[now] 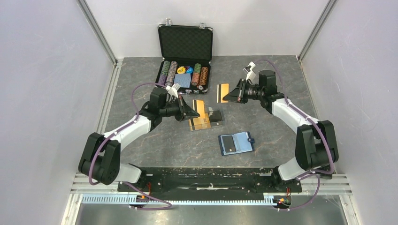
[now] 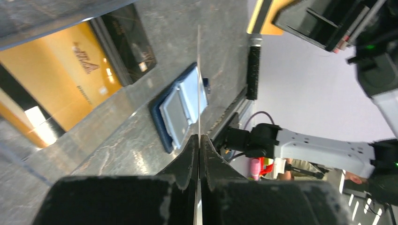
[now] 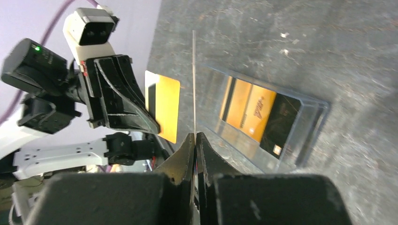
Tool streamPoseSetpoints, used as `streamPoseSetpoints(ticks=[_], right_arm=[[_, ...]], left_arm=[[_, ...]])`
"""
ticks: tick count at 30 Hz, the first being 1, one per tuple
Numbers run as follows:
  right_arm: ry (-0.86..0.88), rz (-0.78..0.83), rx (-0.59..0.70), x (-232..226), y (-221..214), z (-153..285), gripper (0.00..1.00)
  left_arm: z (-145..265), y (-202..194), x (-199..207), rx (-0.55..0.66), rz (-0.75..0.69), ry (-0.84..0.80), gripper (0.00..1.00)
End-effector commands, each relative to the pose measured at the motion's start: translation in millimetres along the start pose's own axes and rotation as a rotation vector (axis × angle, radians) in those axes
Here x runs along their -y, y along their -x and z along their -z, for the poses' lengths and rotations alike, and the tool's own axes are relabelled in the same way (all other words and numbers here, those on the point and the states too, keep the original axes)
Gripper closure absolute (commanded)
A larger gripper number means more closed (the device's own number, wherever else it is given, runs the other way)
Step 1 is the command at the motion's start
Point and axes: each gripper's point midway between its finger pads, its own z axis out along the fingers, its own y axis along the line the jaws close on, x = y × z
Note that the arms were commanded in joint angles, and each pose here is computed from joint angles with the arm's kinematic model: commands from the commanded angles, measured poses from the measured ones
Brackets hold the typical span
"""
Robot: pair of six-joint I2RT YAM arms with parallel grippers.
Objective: Put the credit cards into the card holder
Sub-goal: Insert the credit card into the card holder.
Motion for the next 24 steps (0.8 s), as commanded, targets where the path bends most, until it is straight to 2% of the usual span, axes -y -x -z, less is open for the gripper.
streamPoseSetpoints(ticks=[1, 7, 12, 15, 17, 21, 24], right_arm=[[-0.123, 0.114, -0.012, 9.3, -3.1, 19.9, 1.0], [-0.203, 0.13, -0.049, 25.8, -28.8, 36.5, 1.0], [-0.267, 0.143, -0.079, 36.4, -45.6, 49.8, 1.0], [-0.297, 0.148, -0.095, 41.4, -53.8, 56.5, 1.0], [-0.302, 0.146, -0.104, 42.4, -59.1, 59.2, 1.0], [-0.304, 0.145, -0.11, 42.4, -66.0, 63.3, 1.0], [-0.295, 0.143, -0.112, 40.4, -68.4, 64.1, 1.0]], left_arm=[[-3.7, -1.2, -24.3, -0.039, -0.076, 0.117, 0.98], [-15.9, -11.7, -48.6, -0.101, -0.087, 0.224, 0.96], [-23.5, -22.8, -68.5, -0.152, -0.119, 0.346, 0.9], [-19.2, -21.8, -81.1, -0.137, -0.128, 0.44, 0.83], [-14.4, -19.6, -85.9, -0.124, -0.131, 0.487, 0.75], [-5.5, -9.7, -78.3, -0.086, -0.163, 0.522, 0.61], [0.1, -2.3, -73.4, -0.062, -0.177, 0.542, 0.59]])
